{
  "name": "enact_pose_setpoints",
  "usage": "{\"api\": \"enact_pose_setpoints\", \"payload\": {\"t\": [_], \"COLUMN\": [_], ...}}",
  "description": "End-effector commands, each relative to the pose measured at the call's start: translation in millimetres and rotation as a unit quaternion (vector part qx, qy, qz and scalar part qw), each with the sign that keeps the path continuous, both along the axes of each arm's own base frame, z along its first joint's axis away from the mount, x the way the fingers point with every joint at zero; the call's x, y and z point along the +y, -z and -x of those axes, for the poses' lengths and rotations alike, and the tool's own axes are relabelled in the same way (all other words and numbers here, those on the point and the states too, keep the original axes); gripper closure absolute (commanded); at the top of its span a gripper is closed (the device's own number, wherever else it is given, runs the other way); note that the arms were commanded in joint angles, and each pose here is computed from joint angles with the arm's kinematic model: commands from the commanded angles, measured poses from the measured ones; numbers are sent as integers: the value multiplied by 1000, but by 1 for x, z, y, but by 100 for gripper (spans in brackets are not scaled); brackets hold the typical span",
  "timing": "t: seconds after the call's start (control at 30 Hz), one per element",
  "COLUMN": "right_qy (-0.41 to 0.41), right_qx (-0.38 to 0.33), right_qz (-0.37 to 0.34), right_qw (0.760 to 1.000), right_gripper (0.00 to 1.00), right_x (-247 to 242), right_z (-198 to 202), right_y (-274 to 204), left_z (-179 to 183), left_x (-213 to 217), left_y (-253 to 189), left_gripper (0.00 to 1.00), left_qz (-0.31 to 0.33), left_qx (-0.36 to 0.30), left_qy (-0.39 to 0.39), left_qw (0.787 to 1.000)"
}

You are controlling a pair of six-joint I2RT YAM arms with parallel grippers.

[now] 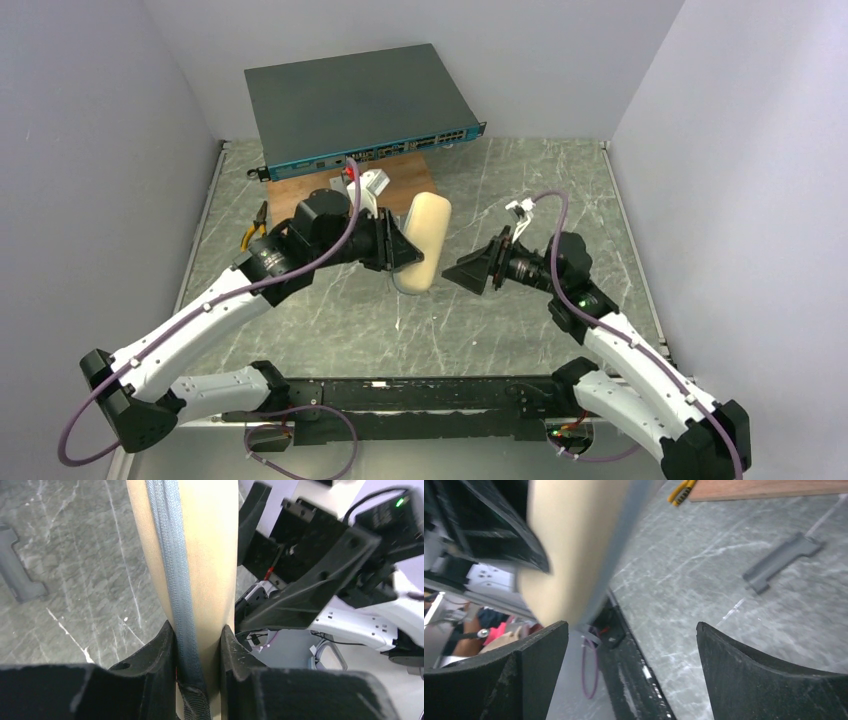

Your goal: Open the umbrella

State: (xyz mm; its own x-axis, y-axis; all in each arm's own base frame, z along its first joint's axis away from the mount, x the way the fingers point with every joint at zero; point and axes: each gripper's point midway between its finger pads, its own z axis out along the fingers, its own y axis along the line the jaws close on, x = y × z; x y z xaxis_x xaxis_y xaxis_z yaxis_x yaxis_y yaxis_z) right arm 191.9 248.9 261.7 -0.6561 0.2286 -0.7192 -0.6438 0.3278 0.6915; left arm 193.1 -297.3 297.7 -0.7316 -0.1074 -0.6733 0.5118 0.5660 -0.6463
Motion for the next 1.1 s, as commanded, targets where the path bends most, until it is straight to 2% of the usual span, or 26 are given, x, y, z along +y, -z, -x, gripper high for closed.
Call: {"api": "enact_pose_setpoints", "payload": {"t": [0.0,0.17,0.23,0.4,0.5,0.6,0.7,1.07], "right_qy": [58,105,112,88,98,99,90,109], "right_qx": [-74,-152,-160,-197,-249,-307,-344,-420], "right_qz": [-2,-24,-15,40,91,94,103,74], "right_qw": [996,982,981,976,959,942,929,898], "right_gripper": [0,1,2,4,6,7,11,13], "right_x": [-13,-23,-21,11,26,34,44,67], "right_z": [-5,-1,-1,14,22,33,40,49], "right_y": [16,18,19,29,37,38,48,32], "left_z": [-11,-24,-28,-30,-32,-37,-32,-17], "left_x": [12,35,41,42,45,55,61,47], "left_y": [-34,-29,-23,-11,-7,0,5,1], "left_gripper": [100,100,100,100,100,100,100,100], "left_qz": [-10,5,18,-3,-34,-79,-114,-70], "left_qx": [-17,-9,9,23,34,61,82,76], "left_qy": [-38,-99,-89,-63,-60,-84,-79,-29], "left_qw": [999,995,996,998,997,991,987,994]}}
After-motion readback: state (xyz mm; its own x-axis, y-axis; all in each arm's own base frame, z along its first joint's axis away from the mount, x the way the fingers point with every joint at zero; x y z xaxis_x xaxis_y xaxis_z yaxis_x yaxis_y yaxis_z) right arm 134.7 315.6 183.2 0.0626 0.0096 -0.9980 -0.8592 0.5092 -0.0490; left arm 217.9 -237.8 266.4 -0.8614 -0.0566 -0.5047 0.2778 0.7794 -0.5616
